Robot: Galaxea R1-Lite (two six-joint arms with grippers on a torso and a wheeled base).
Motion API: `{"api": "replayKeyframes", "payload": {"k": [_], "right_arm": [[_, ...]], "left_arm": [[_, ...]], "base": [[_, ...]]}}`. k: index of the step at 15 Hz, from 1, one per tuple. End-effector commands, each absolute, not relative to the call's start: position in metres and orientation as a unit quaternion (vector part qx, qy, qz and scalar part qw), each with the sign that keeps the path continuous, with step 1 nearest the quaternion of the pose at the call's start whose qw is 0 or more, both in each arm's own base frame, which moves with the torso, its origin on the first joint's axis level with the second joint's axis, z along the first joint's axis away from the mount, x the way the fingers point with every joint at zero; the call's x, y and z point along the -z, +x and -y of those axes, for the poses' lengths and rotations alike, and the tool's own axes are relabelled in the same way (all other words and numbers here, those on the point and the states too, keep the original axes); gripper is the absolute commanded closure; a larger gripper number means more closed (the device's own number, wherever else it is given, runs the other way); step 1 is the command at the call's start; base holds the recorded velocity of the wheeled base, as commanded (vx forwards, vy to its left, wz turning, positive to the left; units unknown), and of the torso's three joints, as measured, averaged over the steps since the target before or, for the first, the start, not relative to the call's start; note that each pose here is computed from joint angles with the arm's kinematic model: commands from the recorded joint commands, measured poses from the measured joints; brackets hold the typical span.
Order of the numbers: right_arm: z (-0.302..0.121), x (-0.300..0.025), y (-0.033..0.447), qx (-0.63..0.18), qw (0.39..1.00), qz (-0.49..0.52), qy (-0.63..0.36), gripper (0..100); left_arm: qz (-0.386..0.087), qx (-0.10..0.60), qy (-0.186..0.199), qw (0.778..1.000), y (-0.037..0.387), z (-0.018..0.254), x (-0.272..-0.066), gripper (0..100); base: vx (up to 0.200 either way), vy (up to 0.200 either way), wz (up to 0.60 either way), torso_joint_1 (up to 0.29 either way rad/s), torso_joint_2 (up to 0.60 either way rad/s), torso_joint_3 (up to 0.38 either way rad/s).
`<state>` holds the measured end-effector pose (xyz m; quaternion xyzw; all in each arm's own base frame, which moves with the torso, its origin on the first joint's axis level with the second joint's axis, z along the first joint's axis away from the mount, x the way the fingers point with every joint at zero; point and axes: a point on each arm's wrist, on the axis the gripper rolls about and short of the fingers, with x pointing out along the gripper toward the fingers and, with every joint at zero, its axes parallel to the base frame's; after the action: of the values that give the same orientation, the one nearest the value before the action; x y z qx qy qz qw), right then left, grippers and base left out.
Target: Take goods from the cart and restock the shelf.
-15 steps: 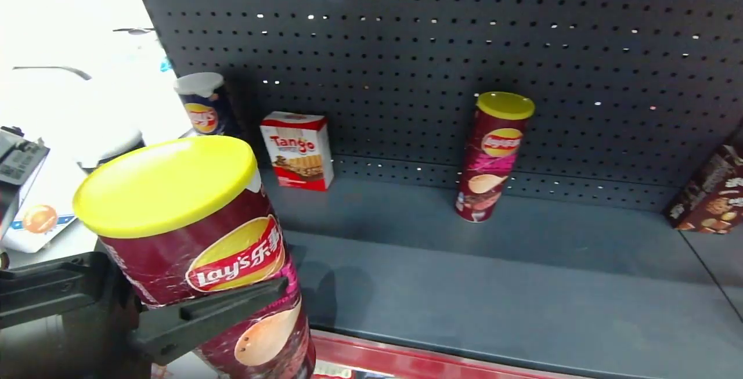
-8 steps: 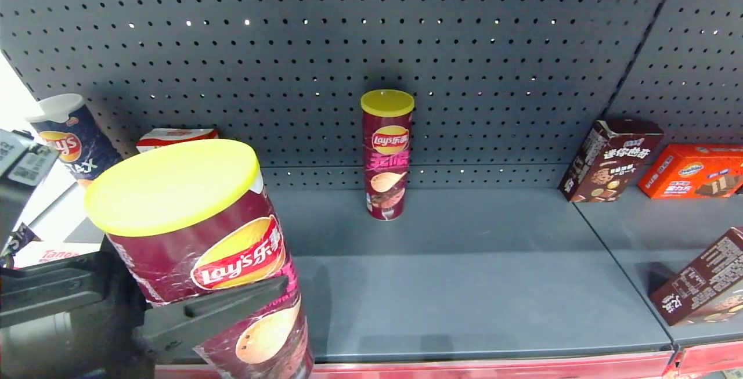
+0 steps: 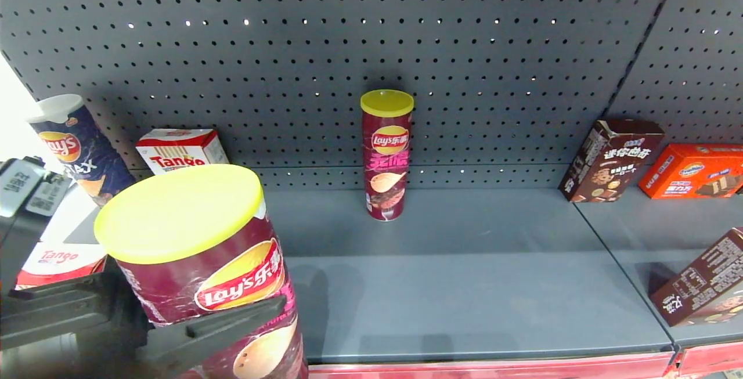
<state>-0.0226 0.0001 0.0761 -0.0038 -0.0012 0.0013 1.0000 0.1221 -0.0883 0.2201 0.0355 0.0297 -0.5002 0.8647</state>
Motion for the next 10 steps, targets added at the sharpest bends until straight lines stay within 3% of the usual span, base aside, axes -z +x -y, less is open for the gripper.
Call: {"api": "replayKeyframes", "payload": {"k": [1,5,7,10], "right_arm": [[-0.0001,-0.0762,-0.0225,-0.002,1.000,0.001,-0.005,0],[-0.0001,-0.0762,-0.0225,-0.002,1.000,0.001,-0.005,0],[-0.0001,-0.0762,-0.0225,-0.001,1.000,0.001,-0.003,0],[-0.0001,-0.0762,-0.0225,-0.001,1.000,0.001,-0.005,0]], "left_arm": [[-0.036,0.501,0.038,0.864,0.1172,0.0852,-0.2116,100],[-0.038,0.498,0.038,0.865,0.1105,0.0807,-0.2079,100],[-0.041,0.489,0.039,0.870,0.1110,0.0803,-0.2065,100],[-0.040,0.483,0.040,0.874,0.1111,0.0799,-0.2067,100]], "base": [[0.000,0.000,0.00,0.000,0.00,0.000],[0.000,0.000,0.00,0.000,0.00,0.000],[0.000,0.000,0.60,0.005,0.00,0.002],[0.000,0.000,0.00,0.000,0.00,0.000]]}}
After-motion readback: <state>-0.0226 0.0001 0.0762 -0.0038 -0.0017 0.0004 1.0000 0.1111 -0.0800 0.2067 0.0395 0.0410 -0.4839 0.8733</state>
